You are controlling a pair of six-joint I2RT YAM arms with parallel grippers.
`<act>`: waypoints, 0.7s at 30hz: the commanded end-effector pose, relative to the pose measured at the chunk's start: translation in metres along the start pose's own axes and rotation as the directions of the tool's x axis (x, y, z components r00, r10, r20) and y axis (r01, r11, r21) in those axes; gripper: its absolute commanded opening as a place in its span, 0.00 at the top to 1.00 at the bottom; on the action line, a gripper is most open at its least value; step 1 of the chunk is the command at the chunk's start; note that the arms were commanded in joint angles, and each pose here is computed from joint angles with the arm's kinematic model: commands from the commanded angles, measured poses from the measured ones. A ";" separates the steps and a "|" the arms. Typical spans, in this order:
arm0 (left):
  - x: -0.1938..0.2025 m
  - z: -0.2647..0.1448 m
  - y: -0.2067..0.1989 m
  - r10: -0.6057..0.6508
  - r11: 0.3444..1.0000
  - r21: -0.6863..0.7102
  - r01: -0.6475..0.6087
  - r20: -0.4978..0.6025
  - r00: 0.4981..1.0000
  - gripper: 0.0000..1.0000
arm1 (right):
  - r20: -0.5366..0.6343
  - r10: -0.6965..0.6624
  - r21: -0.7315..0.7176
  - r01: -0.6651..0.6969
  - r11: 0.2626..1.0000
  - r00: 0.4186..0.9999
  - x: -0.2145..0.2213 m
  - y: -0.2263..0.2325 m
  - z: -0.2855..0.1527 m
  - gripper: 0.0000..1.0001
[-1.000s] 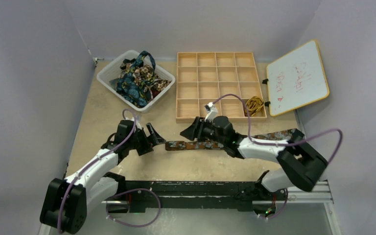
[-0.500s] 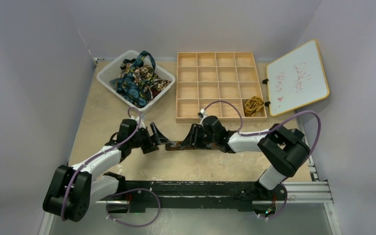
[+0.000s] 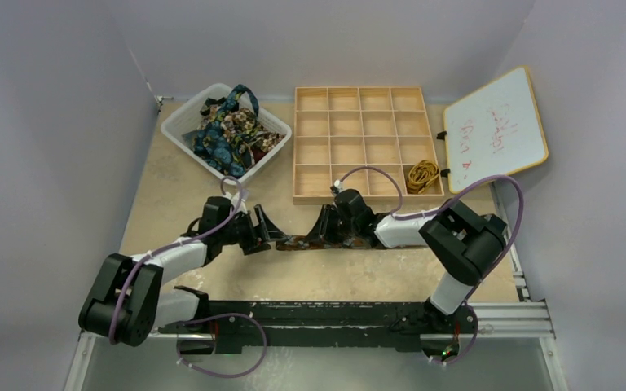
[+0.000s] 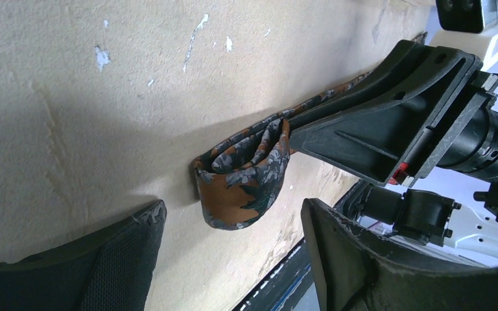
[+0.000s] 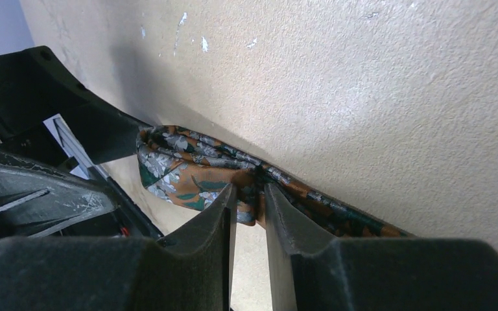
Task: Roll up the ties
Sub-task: Roll the tie at the center of the board.
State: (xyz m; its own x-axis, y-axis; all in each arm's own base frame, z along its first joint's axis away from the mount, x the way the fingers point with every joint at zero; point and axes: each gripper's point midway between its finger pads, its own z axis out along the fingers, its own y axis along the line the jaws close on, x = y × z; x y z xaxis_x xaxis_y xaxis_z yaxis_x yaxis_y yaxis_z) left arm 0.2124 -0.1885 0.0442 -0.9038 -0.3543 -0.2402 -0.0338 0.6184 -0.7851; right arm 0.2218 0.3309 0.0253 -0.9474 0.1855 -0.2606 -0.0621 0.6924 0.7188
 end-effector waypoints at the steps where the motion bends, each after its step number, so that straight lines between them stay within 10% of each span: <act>1: -0.003 0.004 -0.001 0.014 0.999 0.034 -0.014 0.007 1.000 0.26 | -0.009 -0.010 -0.007 0.010 1.000 1.000 -0.002 0.004 0.001 0.75; 21: 0.007 0.017 0.010 -0.082 0.995 0.046 0.083 -0.027 0.996 0.44 | -0.045 0.005 0.032 -0.004 0.999 0.999 0.007 -0.009 0.007 0.80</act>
State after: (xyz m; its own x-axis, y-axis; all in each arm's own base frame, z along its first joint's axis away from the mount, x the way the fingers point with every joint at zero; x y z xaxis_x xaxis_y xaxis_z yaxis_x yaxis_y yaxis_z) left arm 0.2164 -0.1995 0.0366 -0.9117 -0.3668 -0.1851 -0.0531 0.5521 -0.8321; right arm 0.2212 0.3327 0.0217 -0.9521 0.1781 -0.2485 -0.0583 0.6921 0.7194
